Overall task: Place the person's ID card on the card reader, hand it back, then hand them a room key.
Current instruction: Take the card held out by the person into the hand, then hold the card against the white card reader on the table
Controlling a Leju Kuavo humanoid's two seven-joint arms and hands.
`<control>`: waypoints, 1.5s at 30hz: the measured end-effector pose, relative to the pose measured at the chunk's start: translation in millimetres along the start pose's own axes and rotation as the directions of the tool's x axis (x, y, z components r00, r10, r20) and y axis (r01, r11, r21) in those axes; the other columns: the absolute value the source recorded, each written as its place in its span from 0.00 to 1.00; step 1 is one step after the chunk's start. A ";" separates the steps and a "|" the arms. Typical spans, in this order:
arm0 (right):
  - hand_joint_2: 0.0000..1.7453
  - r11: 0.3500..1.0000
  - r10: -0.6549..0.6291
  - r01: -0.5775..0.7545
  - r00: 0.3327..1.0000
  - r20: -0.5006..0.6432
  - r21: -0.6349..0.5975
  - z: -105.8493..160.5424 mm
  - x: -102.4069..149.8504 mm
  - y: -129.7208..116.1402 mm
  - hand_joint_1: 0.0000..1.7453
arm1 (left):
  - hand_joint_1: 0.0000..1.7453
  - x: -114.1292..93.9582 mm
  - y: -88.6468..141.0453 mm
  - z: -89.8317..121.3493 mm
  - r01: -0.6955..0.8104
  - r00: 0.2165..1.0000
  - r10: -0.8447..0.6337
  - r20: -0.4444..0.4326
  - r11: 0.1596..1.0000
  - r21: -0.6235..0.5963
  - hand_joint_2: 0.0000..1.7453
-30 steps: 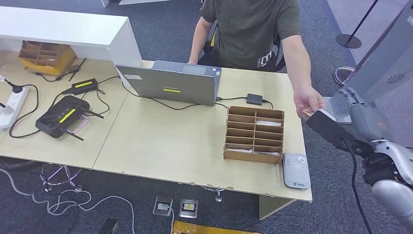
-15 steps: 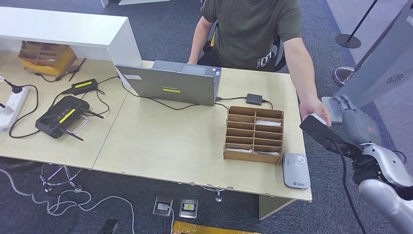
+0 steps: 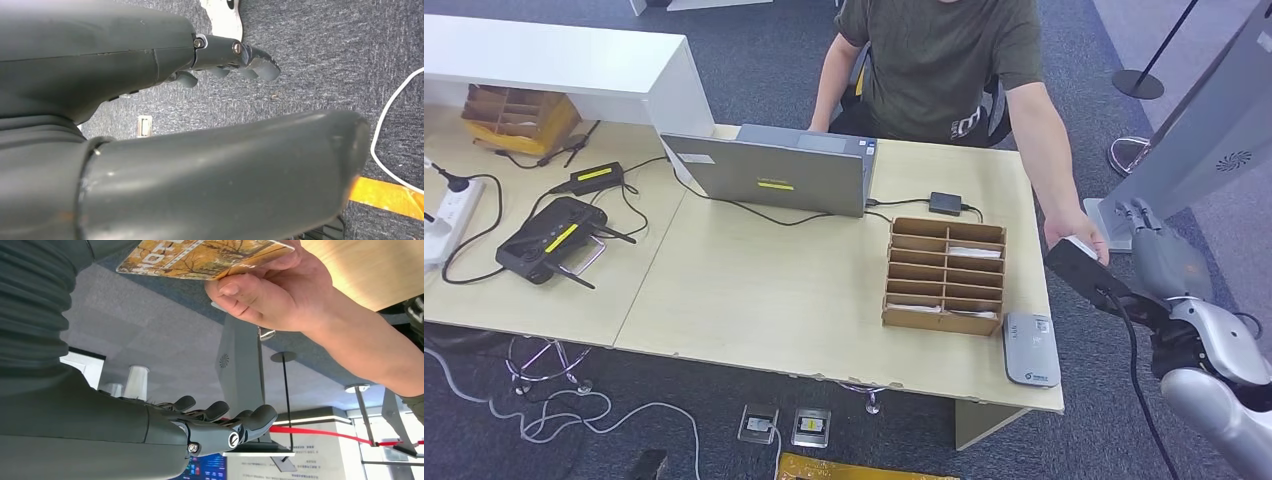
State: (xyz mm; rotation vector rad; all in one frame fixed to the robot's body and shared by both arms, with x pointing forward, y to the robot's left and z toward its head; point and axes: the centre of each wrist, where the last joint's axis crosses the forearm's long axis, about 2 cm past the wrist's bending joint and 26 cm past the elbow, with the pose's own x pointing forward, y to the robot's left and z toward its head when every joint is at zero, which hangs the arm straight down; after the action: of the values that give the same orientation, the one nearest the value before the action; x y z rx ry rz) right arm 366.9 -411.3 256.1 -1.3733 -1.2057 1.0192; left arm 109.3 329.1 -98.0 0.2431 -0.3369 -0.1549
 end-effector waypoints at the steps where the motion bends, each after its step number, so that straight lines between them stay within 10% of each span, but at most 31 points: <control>1: 1.00 1.000 0.004 -0.004 1.000 -0.001 0.000 0.0 -0.5 0.0 0.06 | 0.00 0.0 0.0 0.0 0.001 1.000 -0.001 0.000 1.000 0.000 0.00; 4: 1.00 1.000 0.011 -0.011 1.000 -0.007 0.000 0.1 -3.0 -0.5 0.26 | 0.00 -0.1 0.0 0.0 0.004 1.000 -0.004 0.001 1.000 -0.001 0.00; 8: 1.00 1.000 0.025 -0.025 1.000 -0.016 0.010 1.0 -8.0 -0.5 1.00 | 0.00 -0.1 0.0 0.0 0.005 1.000 -0.005 0.001 1.000 -0.001 0.00; 45: 1.00 0.967 0.109 -0.123 0.991 0.076 0.221 24.9 5.3 39.3 1.00 | 0.00 -2.2 -0.1 0.2 0.009 1.000 -0.009 -0.002 1.000 0.001 0.00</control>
State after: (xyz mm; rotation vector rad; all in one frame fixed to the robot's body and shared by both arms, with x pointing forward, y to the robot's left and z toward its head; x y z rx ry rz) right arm 349.0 -402.3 213.7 -1.2516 -1.0292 1.2506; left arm 107.2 329.4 -98.4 0.2462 -0.3343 -0.1632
